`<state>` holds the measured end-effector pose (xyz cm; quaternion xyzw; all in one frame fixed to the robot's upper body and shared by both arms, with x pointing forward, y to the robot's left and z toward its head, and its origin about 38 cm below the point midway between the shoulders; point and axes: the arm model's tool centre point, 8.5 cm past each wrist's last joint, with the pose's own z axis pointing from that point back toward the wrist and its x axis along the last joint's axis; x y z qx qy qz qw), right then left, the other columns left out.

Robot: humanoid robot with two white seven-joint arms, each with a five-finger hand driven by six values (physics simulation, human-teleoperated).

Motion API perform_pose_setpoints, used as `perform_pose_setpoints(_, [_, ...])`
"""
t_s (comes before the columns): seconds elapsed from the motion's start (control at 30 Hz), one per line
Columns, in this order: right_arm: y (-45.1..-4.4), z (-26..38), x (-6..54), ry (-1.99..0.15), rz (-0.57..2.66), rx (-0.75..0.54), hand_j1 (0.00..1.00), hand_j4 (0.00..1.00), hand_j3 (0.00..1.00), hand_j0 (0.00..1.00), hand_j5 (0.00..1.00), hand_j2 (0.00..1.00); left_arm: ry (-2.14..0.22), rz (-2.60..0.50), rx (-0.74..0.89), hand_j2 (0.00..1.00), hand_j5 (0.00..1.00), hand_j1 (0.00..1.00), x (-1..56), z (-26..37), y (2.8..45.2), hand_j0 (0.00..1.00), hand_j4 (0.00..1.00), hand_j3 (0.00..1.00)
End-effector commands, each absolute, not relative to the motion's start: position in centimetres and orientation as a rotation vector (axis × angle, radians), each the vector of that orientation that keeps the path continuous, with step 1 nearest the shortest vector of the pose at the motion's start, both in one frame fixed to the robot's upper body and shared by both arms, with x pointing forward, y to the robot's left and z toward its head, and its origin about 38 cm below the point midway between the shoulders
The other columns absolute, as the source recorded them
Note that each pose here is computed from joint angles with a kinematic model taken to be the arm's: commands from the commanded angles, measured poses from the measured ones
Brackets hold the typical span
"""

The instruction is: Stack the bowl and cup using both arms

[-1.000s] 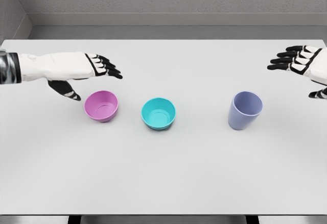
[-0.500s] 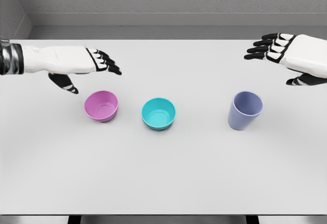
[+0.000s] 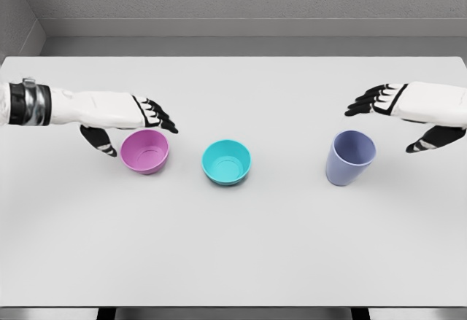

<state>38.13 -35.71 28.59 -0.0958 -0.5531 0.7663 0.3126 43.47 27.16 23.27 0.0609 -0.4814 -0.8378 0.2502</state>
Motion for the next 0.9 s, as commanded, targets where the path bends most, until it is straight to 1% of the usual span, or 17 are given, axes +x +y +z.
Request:
perform_pose_setpoints(0.0, [-36.2,28.8,38.3,-1.493,1.953,-0.213,1.0,1.0,1.0,1.0,1.0,1.0,-1.309,-2.272,0.153,1.0,1.0,1.0,43.4,23.1,27.2,1.0,1.0,1.0])
perform_pose_setpoints(0.07, [-36.1,28.8,38.3,-1.499,1.95,-0.207,1.0,1.0,1.0,1.0,1.0,1.0,-1.305,-2.273,0.154,1.0,1.0,1.0,43.4,23.0,27.2,1.0,1.0,1.0])
perform_pose_setpoints(0.13, [-35.9,28.5,38.3,-1.512,1.933,-0.175,1.0,1.0,1.0,1.0,1.0,1.0,-1.304,-2.272,0.15,1.0,1.0,1.0,43.4,22.9,27.2,1.0,1.0,1.0])
perform_pose_setpoints(0.37, [-35.3,28.2,38.3,-1.518,1.943,-0.166,1.0,1.0,1.0,1.0,1.0,1.0,-1.274,-2.282,0.123,1.0,1.0,1.0,43.0,21.7,27.2,1.0,1.0,1.0])
perform_pose_setpoints(0.53, [-34.0,26.1,38.5,-1.527,1.922,-0.085,1.0,1.0,1.0,1.0,1.0,1.0,-1.272,-2.277,0.112,1.0,1.0,1.0,43.2,21.1,26.9,1.0,1.0,1.0])
perform_pose_setpoints(0.87, [-35.4,25.0,39.0,-1.495,1.858,-0.069,1.0,1.0,1.0,1.0,1.0,1.0,-1.253,-2.29,0.121,1.0,1.0,1.0,43.7,20.3,26.4,1.0,1.0,1.0])
